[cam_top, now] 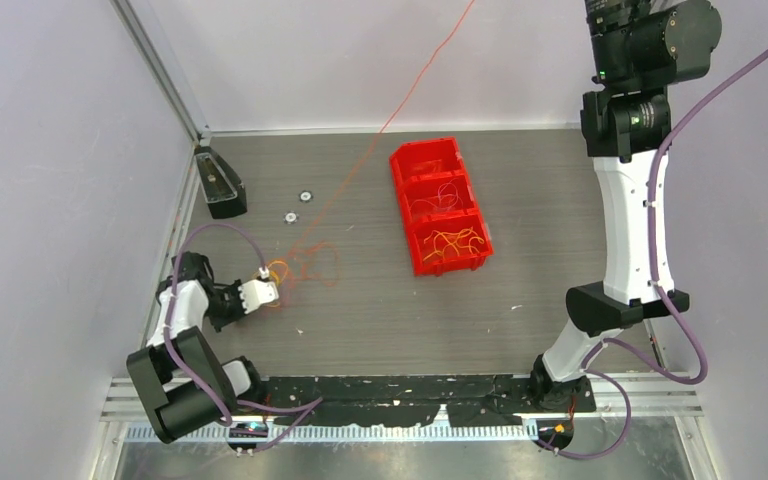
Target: Untangle the cables
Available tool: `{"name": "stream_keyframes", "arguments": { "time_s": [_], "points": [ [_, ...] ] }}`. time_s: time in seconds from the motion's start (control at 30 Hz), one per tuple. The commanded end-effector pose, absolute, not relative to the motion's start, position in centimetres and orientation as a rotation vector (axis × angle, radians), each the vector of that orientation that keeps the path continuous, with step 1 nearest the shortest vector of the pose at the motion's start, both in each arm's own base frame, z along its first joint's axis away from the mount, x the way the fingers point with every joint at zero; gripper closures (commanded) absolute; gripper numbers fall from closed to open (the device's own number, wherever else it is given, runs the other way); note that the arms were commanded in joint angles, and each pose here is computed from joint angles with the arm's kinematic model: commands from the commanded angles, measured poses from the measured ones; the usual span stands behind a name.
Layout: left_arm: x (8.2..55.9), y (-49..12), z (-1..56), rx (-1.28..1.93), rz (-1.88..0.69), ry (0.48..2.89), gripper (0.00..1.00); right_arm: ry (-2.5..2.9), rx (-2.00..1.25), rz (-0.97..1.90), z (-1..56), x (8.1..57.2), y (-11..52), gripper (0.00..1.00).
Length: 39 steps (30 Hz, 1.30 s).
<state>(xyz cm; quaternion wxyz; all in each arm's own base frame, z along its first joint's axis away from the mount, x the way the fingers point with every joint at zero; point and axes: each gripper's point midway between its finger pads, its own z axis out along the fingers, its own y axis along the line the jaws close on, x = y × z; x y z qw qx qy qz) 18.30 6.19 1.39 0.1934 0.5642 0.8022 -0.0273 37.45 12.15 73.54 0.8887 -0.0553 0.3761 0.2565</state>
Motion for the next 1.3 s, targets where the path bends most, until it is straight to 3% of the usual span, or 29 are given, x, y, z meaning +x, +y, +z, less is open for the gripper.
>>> {"name": "stream_keyframes", "arguments": {
  "time_s": [0.0, 0.3, 0.33, 0.63, 0.97, 1.27],
  "points": [
    [18.8, 7.0, 1.8, 1.594, -0.053, 2.247, 0.98, 0.67, 0.003, 0.391, 76.2, 35.9, 8.4, 0.95],
    [18.2, 8.2, 1.6, 1.603, -0.031, 2.268, 1.0, 0.645, 0.02, 0.258, 76.5, 36.0, 6.3, 0.95],
    [18.3, 8.1, 1.8, 1.592, -0.029, 2.265, 0.97, 0.662, 0.0, 0.27, 75.9, 36.5, 6.8, 0.95],
    [21.1, 7.1, 6.5, 1.415, 0.027, 2.173, 0.03, 0.725, -0.086, 0.249, 73.3, 39.5, 8.3, 0.95],
    [21.3, 3.6, 13.9, 1.251, -0.005, 2.018, 0.01, 0.735, -0.132, 0.347, 72.5, 41.3, 10.4, 0.95],
    [20.9, 1.7, 15.8, 1.19, -0.026, 1.934, 0.0, 0.817, -0.181, 0.471, 68.6, 45.5, 14.2, 0.95]
  ]
}}
